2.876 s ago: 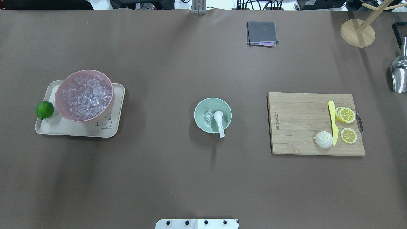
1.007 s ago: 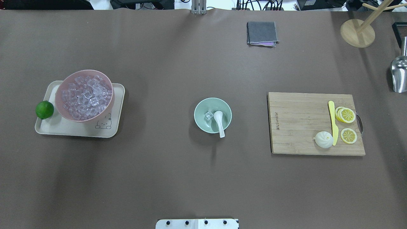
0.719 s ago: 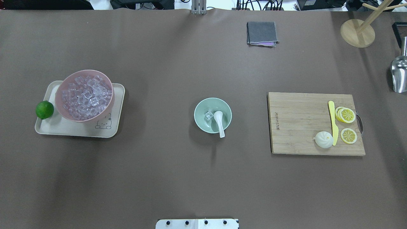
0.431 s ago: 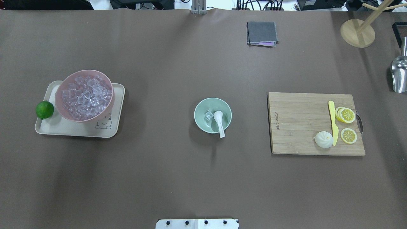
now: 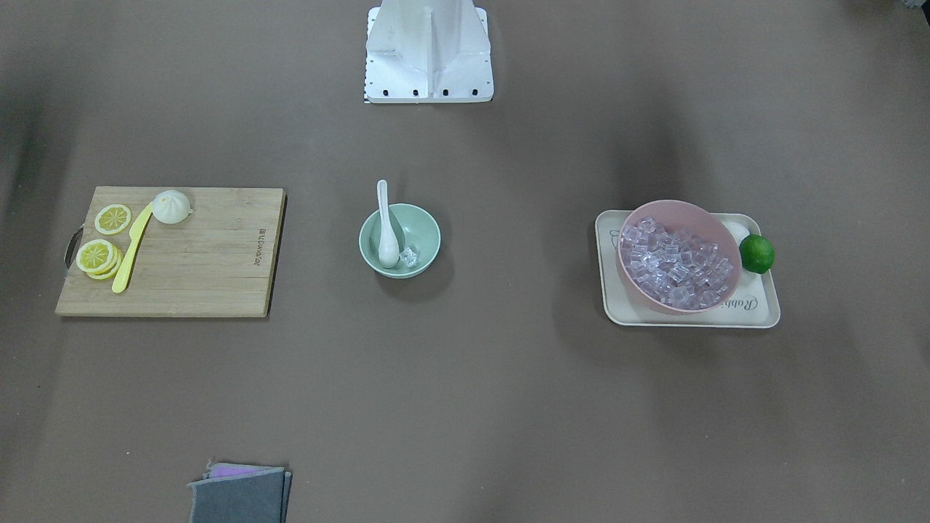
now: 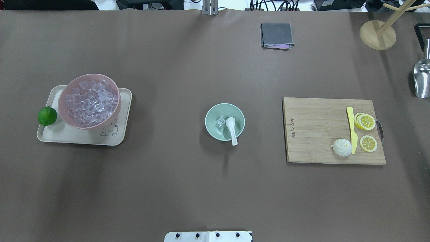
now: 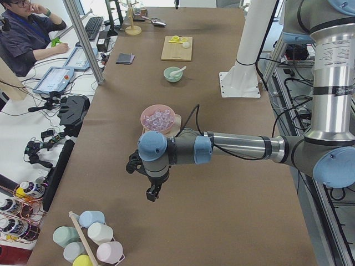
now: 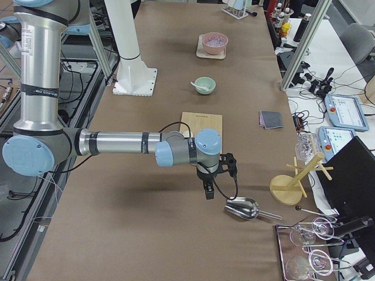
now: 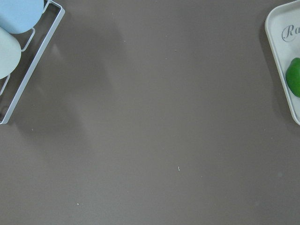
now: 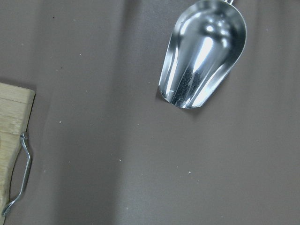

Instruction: Put spoon and ice into bowl

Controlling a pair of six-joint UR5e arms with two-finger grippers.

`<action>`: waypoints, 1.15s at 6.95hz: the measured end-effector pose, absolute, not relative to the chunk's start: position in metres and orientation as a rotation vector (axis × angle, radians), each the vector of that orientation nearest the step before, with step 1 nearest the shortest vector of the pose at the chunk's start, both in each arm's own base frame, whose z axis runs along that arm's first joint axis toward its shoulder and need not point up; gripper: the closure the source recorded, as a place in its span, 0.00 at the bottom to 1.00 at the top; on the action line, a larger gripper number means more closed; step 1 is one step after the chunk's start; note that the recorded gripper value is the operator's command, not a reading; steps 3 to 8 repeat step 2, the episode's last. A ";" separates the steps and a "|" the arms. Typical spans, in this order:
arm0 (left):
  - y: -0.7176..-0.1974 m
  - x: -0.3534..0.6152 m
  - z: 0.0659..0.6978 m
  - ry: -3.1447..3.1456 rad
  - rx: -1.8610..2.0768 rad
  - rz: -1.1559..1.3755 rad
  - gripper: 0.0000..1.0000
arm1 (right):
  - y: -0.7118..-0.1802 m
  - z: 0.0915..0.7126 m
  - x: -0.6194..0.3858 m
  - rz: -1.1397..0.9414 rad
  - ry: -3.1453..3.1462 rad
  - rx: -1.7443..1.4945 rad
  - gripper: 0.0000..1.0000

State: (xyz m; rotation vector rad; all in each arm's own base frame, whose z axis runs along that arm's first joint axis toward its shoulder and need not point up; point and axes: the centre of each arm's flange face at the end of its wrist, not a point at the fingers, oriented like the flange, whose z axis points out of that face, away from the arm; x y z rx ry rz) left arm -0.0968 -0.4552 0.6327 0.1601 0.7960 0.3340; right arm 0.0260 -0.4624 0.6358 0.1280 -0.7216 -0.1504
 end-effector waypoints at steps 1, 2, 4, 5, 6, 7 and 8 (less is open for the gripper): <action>-0.455 -0.097 0.633 0.796 0.160 0.334 0.01 | -0.463 0.636 0.024 -0.154 -0.722 0.127 0.00; -0.455 -0.097 0.633 0.796 0.160 0.333 0.01 | -0.463 0.636 0.022 -0.156 -0.724 0.125 0.00; -0.455 -0.097 0.633 0.796 0.160 0.333 0.01 | -0.463 0.636 0.022 -0.156 -0.724 0.125 0.00; -0.455 -0.097 0.633 0.796 0.160 0.333 0.01 | -0.463 0.636 0.022 -0.156 -0.724 0.125 0.00; -0.455 -0.097 0.633 0.796 0.160 0.333 0.01 | -0.463 0.636 0.022 -0.156 -0.724 0.125 0.00; -0.455 -0.097 0.633 0.796 0.160 0.333 0.01 | -0.463 0.636 0.022 -0.156 -0.724 0.125 0.00; -0.455 -0.097 0.633 0.796 0.160 0.333 0.01 | -0.463 0.636 0.022 -0.156 -0.724 0.125 0.00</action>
